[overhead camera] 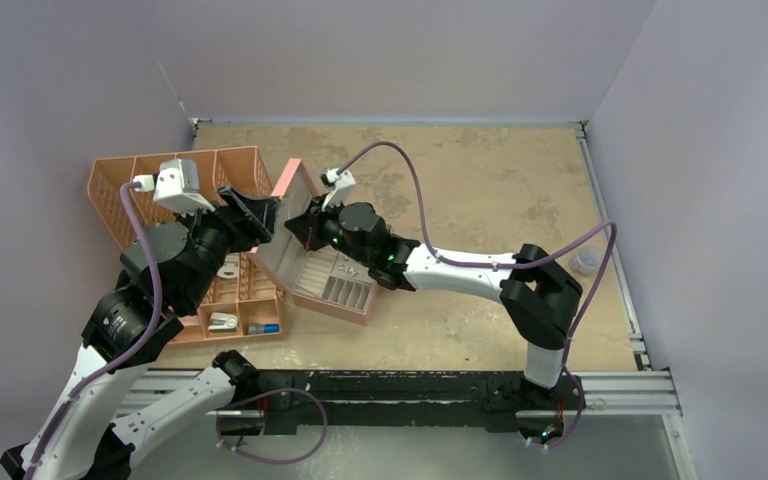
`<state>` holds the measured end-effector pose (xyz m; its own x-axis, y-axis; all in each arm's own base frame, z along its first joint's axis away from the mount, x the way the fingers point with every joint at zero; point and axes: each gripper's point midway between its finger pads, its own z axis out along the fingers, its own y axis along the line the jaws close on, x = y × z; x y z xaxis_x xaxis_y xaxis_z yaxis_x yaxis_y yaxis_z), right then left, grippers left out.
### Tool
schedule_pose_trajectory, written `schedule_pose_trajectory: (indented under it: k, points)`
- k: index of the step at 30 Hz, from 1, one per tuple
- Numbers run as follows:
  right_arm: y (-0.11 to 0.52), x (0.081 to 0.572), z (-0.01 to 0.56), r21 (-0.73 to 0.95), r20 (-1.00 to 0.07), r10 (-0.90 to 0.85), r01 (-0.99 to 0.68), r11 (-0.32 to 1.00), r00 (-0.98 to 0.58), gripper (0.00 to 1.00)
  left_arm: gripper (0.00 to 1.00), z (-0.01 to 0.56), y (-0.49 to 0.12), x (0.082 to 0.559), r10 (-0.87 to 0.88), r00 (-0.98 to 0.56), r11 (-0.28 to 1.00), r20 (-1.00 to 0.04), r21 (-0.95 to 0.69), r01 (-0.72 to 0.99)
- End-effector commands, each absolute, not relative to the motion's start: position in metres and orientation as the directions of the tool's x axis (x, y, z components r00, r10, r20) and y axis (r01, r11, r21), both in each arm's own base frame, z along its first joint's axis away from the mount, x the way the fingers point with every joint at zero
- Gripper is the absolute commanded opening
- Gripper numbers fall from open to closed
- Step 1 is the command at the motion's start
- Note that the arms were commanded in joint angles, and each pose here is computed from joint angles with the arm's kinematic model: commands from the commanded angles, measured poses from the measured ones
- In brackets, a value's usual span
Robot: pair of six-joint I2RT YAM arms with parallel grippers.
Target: Organize the mixed jewelry
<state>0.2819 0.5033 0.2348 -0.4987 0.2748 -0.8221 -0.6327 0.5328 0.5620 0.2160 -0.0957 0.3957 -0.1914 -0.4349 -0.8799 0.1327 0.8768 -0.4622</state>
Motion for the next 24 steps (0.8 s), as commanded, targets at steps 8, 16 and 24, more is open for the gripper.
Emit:
schedule_pose_trajectory:
  k: [8,16,24]
  points:
    - [0.516,0.282,0.281,0.452,-0.891,0.279,-0.741,0.496,-0.357,0.0,0.63,0.4,-0.095,0.22,-0.432,-0.166,0.882,-0.887,-0.454,0.131]
    - [0.526,0.278,0.273,0.446,-0.895,0.245,-0.758,0.476,-0.373,0.0,0.64,0.399,-0.094,0.22,-0.429,-0.165,0.883,-0.888,-0.451,0.129]
    - [0.524,0.271,0.264,0.475,-0.88,0.246,-0.744,0.47,-0.406,0.0,0.64,0.398,-0.093,0.22,-0.428,-0.166,0.884,-0.888,-0.45,0.125]
